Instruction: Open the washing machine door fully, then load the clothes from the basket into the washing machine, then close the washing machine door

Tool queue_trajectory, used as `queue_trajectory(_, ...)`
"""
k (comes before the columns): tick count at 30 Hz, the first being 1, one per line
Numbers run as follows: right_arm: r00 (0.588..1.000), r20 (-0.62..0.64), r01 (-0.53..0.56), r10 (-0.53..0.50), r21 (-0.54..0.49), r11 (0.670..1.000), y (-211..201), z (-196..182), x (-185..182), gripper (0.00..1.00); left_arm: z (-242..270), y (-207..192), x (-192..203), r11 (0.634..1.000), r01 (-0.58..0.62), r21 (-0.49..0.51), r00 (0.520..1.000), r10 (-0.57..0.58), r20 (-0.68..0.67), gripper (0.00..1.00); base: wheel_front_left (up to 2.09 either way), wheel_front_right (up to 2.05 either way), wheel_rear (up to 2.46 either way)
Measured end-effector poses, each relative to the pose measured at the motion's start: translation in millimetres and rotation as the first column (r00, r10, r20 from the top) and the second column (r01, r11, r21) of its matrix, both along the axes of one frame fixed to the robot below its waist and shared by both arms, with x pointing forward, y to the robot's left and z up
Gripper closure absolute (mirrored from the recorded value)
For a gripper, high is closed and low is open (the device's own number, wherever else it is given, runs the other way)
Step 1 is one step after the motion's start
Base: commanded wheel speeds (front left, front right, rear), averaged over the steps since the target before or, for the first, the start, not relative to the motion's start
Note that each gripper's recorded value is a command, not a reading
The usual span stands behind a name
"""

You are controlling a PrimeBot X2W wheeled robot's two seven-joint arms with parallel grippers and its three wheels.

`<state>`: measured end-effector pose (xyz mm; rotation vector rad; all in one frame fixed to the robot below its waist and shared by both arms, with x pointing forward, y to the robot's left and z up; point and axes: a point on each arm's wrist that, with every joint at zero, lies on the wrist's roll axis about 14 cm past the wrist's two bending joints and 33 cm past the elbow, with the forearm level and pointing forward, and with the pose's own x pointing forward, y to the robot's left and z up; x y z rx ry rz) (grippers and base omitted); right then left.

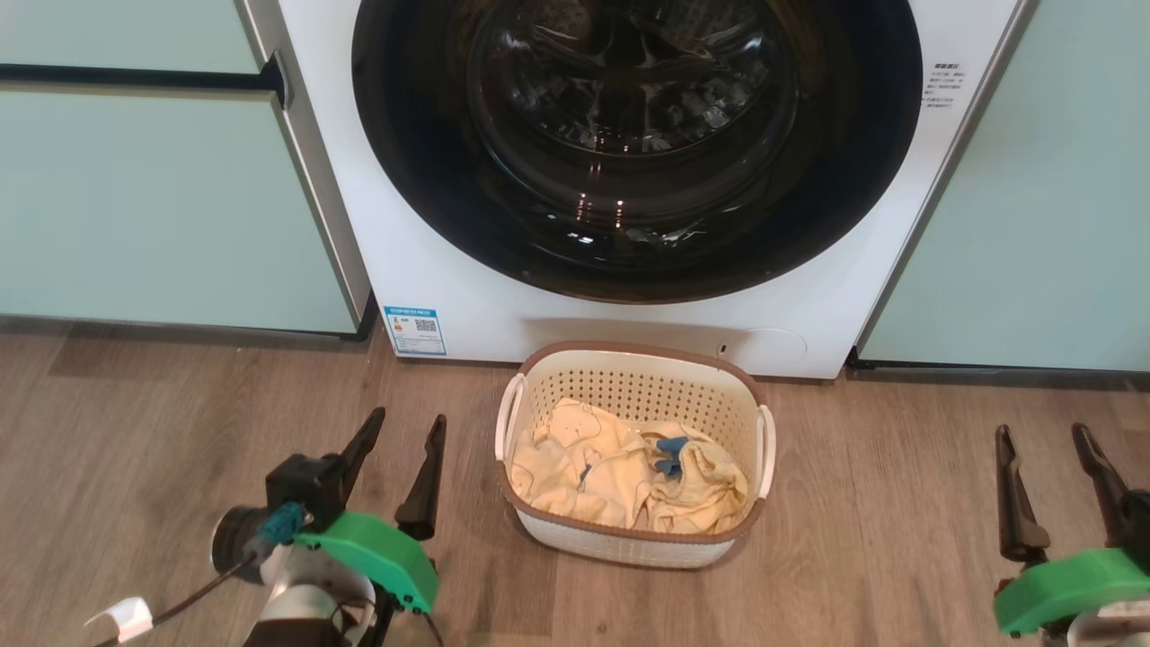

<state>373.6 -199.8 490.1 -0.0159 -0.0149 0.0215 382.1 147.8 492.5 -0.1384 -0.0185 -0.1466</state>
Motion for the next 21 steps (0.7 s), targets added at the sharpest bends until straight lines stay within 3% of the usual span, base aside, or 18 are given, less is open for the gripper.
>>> queue_trajectory(11,1.000,0.003,0.007,-0.007,0.002,1.000,-1.9,0.9,-0.7,0.00,-4.9,-1.2,-0.6,1.000,0.004,0.013,1.000,-0.004,-0.015,0.00,0.17,0.17,-0.34)
queue_trajectory(21,1.000,0.004,0.012,-0.012,0.008,1.000,-2.0,1.0,-1.7,0.00,-2.2,-2.9,3.5,1.000,0.011,0.020,1.000,-0.011,-0.008,0.00,0.93,0.93,-1.86)
